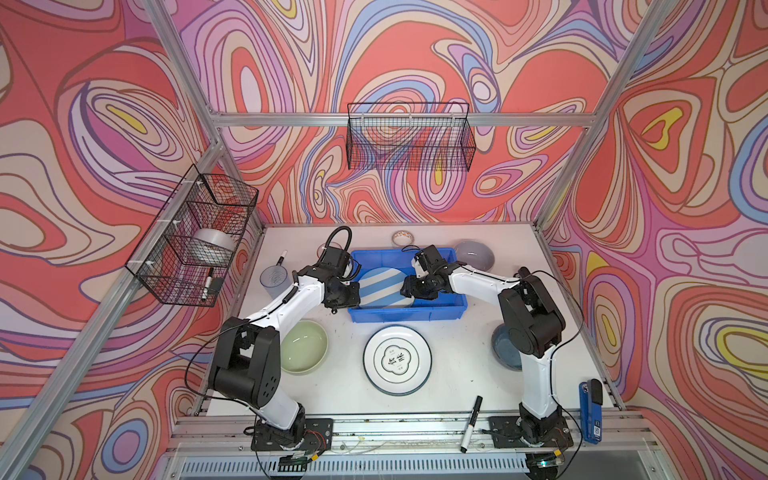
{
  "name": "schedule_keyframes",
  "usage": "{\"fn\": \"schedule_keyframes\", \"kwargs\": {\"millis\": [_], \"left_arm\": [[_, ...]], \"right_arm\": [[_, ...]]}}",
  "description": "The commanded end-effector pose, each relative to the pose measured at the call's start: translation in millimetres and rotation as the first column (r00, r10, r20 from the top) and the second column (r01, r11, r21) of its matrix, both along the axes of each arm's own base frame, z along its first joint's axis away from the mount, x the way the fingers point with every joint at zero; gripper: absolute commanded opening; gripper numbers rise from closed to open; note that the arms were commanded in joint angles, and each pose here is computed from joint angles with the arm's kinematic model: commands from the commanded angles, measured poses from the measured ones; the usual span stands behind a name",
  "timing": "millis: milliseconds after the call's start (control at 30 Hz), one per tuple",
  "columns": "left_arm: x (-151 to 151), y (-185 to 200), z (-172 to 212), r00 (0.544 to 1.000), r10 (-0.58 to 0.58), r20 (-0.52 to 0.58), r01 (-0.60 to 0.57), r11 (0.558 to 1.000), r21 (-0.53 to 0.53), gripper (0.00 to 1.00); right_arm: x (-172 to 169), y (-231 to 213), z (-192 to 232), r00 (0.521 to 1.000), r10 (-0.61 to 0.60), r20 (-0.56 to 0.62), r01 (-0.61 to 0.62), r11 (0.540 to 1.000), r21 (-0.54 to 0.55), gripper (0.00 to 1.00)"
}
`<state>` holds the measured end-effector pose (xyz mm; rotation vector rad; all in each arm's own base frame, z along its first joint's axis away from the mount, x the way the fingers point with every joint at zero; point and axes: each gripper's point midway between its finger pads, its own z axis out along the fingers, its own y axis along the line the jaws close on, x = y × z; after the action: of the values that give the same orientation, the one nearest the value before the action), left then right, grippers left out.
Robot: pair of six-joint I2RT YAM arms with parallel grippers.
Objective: Place the mixed dishes into the plastic bin
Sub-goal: 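Lower the striped plate onto the other in the bin and open right gripper, then withdraw both grippers from the bin toward the white green-rimmed plate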
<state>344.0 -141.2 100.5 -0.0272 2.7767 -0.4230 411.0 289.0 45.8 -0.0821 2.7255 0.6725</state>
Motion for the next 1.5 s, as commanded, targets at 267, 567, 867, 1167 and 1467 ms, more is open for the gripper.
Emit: {"fn": "schedule_keyframes", "kwargs": {"millis": [267, 567, 867, 1167, 1467], "left_arm": [[-3.6, 1.7, 14.2, 0.999, -0.009, 0.036, 0.009, 1.000, -0.003, 0.54], [-18.6, 10.5, 33.2, 0.999, -0.017, 0.049, 0.015, 1.000, 0.023, 0.60], [-48.1, 17.7, 52.6, 0.997, -0.022, 0.076, 0.022, 1.000, 0.004, 0.59], [-85.4, 9.3, 65.0, 0.998, -0.034, 0.061, 0.039, 0.995, -0.090, 0.54], [-129.8, -4.4, 49.3, 0.997, -0.078, 0.010, 0.079, 0.989, -0.123, 0.47]], "right_arm": [[1.9, -10.2, 15.7, 0.999, 0.005, 0.049, 0.000, 0.995, -0.102, 0.62], [-5.1, -27.2, 60.3, 0.993, -0.005, 0.116, 0.021, 0.990, -0.138, 0.63], [-40.7, -44.9, 125.8, 0.980, 0.027, 0.198, -0.009, 0.996, -0.092, 0.61], [-102.5, -52.5, 137.5, 0.982, 0.094, 0.165, -0.099, 0.995, 0.022, 0.58], [-149.1, -49.2, 126.0, 0.981, 0.144, 0.133, -0.162, 0.977, 0.140, 0.55]]}}
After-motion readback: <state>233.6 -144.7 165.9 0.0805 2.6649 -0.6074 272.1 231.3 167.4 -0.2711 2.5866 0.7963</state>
